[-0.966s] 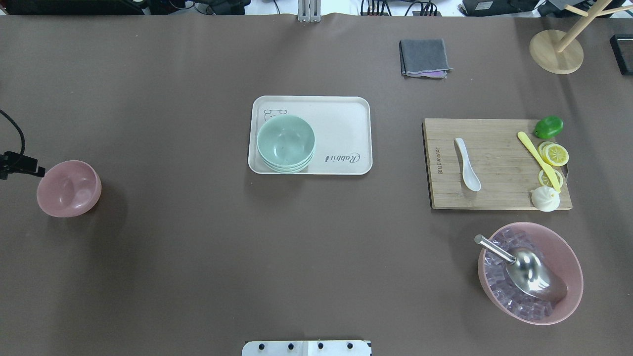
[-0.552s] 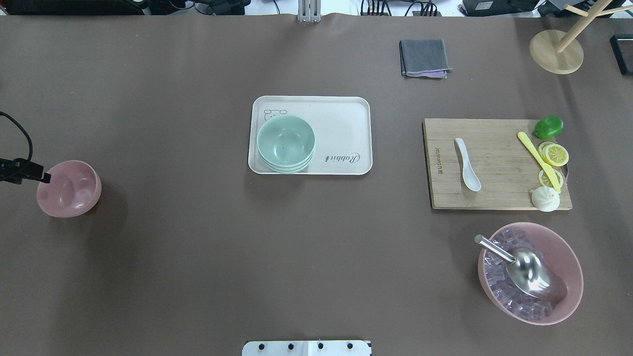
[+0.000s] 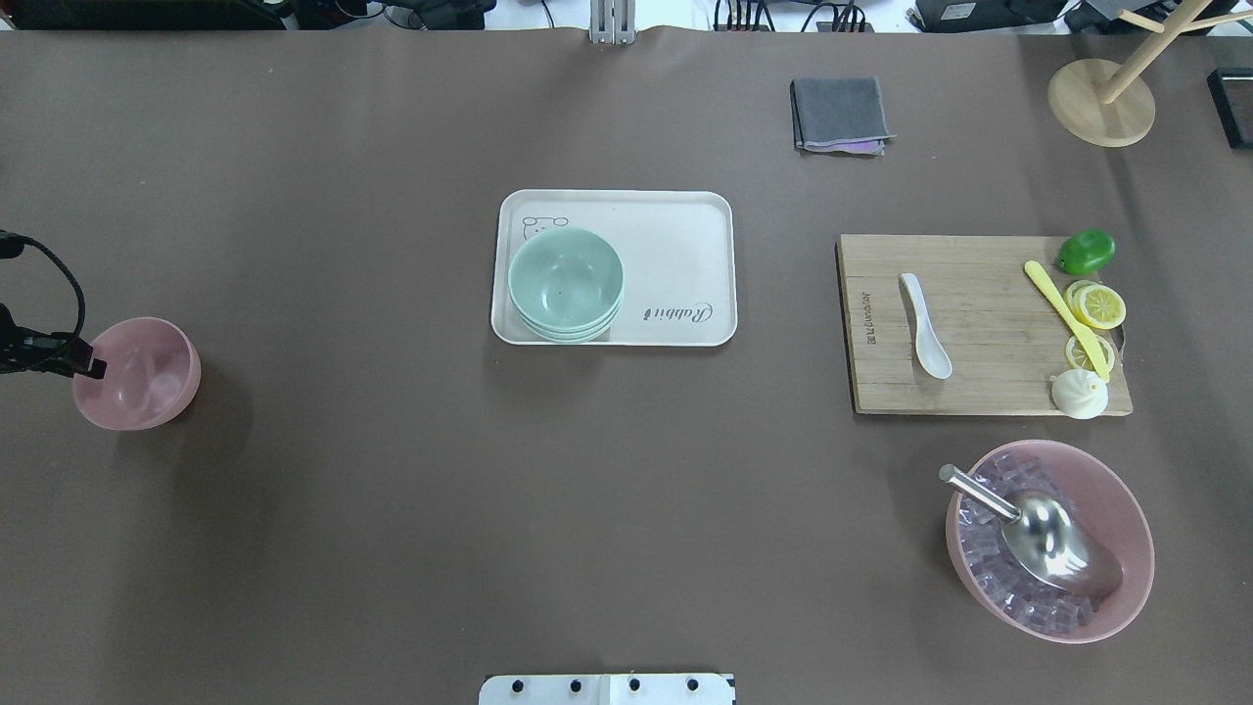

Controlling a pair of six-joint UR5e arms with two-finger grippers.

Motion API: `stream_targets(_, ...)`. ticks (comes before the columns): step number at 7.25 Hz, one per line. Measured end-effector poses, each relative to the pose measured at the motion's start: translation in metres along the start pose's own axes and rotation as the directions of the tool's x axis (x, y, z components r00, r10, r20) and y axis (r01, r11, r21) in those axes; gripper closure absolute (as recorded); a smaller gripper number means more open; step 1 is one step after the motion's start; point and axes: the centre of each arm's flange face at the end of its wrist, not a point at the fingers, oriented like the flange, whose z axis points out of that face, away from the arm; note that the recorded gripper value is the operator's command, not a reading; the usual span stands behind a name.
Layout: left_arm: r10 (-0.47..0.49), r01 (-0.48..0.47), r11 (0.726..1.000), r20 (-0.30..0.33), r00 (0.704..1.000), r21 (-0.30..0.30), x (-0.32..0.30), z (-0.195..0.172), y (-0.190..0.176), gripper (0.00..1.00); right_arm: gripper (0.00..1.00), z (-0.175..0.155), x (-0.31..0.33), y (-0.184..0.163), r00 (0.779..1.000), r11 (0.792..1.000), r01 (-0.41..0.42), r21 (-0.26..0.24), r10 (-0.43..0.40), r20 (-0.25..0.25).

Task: Stack pink bowl on green and place spoon
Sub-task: 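Move the left gripper down to the pink bowl rim and grasp it, then lift the pink bowl with the left gripper while the right grasps the white spoon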

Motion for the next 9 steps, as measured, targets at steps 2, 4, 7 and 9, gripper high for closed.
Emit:
stream_targets(2, 0.003, -0.003, 1.000, -0.017, 1.000, -0.016, 0.002, -0.001, 0.003, 1.00, 0.00, 0.000, 0.000, 0.000, 1.000, 1.000, 0.001, 0.001, -0.001, 0.000)
stream_targets(4, -0.025, 0.018, 0.998, -0.104, 0.994, -0.068, 0.004, -0.022, 0.000, 1.00, 0.00, -0.008, -0.011, -0.002, 1.000, 1.000, 0.019, 0.013, -0.019, 0.023)
stream_targets(7, -0.092, 0.077, 0.993, -0.179, 0.980, -0.089, 0.024, -0.072, -0.037, 1.00, 0.00, -0.055, -0.091, -0.033, 0.996, 0.996, 0.066, 0.054, -0.069, 0.052)
stream_targets(9, -0.101, 0.087, 0.993, -0.183, 0.978, -0.083, 0.055, -0.093, -0.055, 1.00, 0.00, -0.044, -0.218, -0.056, 0.998, 0.999, 0.032, 0.023, -0.033, 0.050)
